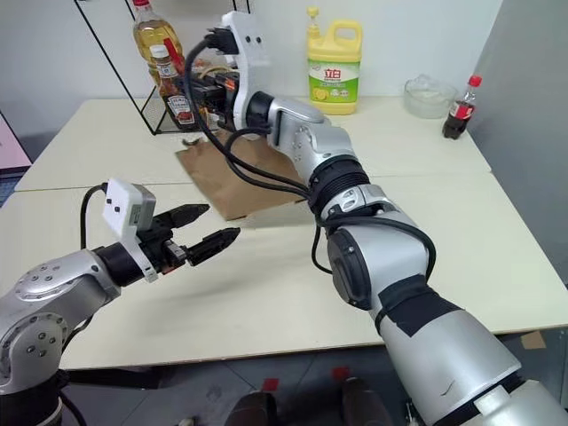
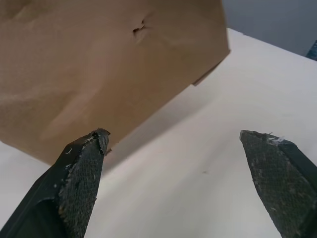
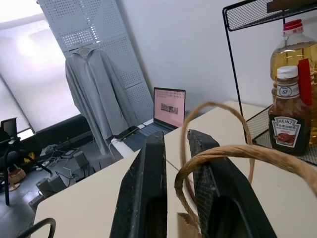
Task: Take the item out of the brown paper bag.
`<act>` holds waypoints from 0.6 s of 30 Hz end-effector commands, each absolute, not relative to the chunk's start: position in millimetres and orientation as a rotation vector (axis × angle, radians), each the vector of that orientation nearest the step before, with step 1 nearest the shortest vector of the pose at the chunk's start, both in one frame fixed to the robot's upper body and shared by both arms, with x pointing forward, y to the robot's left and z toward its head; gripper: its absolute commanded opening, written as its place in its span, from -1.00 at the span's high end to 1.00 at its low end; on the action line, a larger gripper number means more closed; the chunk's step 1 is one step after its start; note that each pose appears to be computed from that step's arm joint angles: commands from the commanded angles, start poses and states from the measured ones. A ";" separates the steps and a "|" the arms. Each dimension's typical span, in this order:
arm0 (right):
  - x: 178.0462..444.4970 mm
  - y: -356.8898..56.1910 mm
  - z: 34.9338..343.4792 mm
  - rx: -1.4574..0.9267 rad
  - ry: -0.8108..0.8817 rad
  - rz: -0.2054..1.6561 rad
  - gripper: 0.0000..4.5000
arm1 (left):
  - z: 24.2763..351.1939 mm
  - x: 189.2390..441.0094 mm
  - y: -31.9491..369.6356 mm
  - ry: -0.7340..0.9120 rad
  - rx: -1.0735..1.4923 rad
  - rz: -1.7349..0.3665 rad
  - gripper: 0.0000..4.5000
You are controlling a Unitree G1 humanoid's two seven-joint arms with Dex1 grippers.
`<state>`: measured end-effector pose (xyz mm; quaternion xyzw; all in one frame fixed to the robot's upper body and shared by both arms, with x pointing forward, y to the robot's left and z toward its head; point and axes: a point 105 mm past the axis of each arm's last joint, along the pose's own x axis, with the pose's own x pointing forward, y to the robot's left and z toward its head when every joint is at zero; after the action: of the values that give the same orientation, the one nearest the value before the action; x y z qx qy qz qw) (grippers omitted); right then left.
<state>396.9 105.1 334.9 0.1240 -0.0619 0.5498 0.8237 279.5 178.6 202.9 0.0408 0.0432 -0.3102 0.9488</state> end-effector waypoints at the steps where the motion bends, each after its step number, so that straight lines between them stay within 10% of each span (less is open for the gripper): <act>1: 387.3 110.2 371.0 0.290 -0.247 1.157 0.82 | 216.4 272.7 178.9 0.009 0.082 -0.600 -1.00; 18: 381.1 139.1 342.7 0.310 -0.190 1.124 0.82 | 213.3 260.5 185.9 -0.017 0.042 -0.503 -1.00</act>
<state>403.4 112.5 329.8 0.1420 -0.0614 0.4970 0.8539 265.6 188.0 199.3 0.0067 0.0229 -0.2479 0.9685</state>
